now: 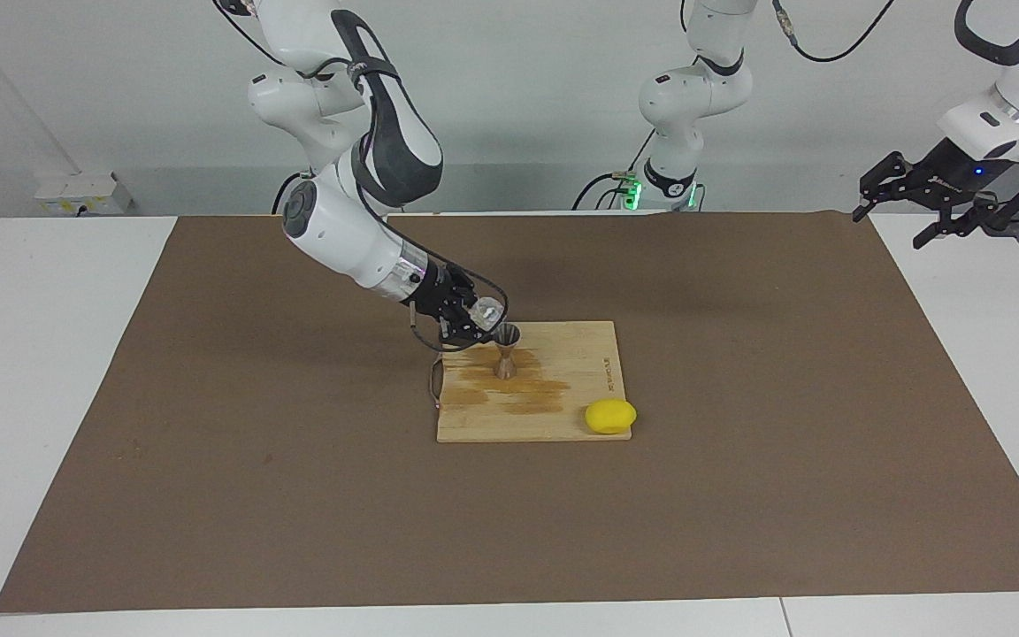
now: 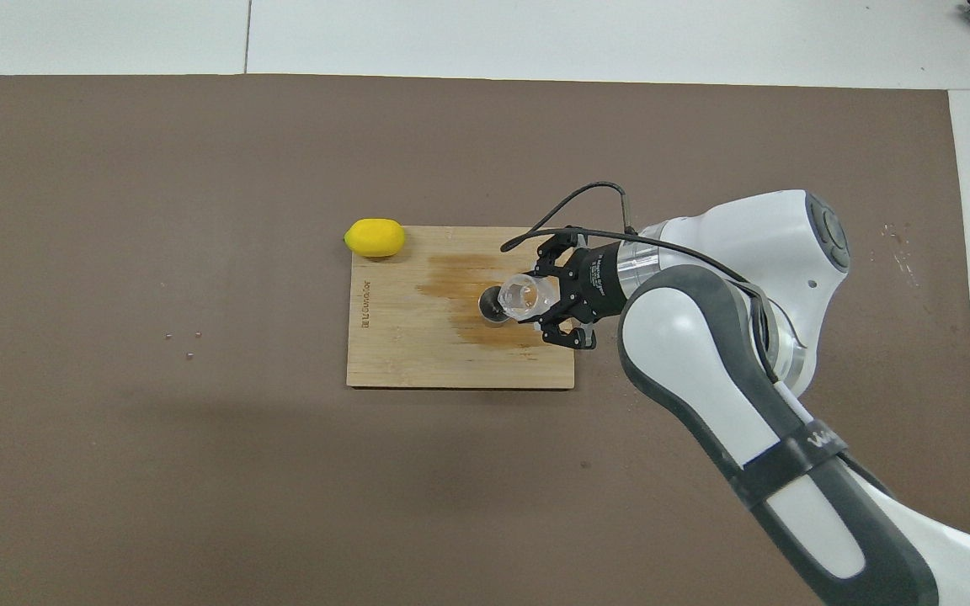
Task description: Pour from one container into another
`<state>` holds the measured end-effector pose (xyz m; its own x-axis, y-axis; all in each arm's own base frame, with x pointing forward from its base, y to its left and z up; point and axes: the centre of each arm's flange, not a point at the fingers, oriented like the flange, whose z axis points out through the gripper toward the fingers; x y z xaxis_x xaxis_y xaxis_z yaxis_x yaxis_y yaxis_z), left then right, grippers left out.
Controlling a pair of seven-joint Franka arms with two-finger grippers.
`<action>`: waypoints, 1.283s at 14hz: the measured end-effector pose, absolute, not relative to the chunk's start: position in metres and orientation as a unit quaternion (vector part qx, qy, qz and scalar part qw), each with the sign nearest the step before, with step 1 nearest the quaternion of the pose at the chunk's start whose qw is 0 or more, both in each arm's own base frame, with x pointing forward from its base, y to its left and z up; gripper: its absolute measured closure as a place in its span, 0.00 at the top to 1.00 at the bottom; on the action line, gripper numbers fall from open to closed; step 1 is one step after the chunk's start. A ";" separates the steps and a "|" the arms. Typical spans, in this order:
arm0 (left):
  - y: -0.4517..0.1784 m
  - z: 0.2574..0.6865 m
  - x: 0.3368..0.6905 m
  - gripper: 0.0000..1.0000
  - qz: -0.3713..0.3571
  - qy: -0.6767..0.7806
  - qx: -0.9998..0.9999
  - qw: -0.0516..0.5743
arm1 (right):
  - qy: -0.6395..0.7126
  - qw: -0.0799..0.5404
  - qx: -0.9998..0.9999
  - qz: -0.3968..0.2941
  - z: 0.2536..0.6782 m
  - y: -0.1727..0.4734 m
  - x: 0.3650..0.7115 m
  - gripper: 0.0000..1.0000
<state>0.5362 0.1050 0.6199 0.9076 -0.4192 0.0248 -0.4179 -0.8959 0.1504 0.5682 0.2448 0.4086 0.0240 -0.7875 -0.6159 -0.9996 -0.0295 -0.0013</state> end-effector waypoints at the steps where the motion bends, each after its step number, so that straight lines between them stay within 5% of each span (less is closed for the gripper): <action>1: 0.105 0.623 0.534 1.00 -0.007 -0.183 0.981 0.069 | 0.662 0.225 -0.676 0.231 0.411 0.245 0.569 0.52; 18: 0.102 0.632 0.534 1.00 0.007 -0.107 0.993 0.046 | 0.704 0.168 -0.666 0.181 0.420 0.258 0.569 0.52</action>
<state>0.5336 0.1023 0.6325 0.9772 -0.2111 0.0238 -0.2125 -0.9730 0.0906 0.5692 0.2580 0.4200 -0.0555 -0.8772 -0.4770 -0.9984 0.0462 0.0311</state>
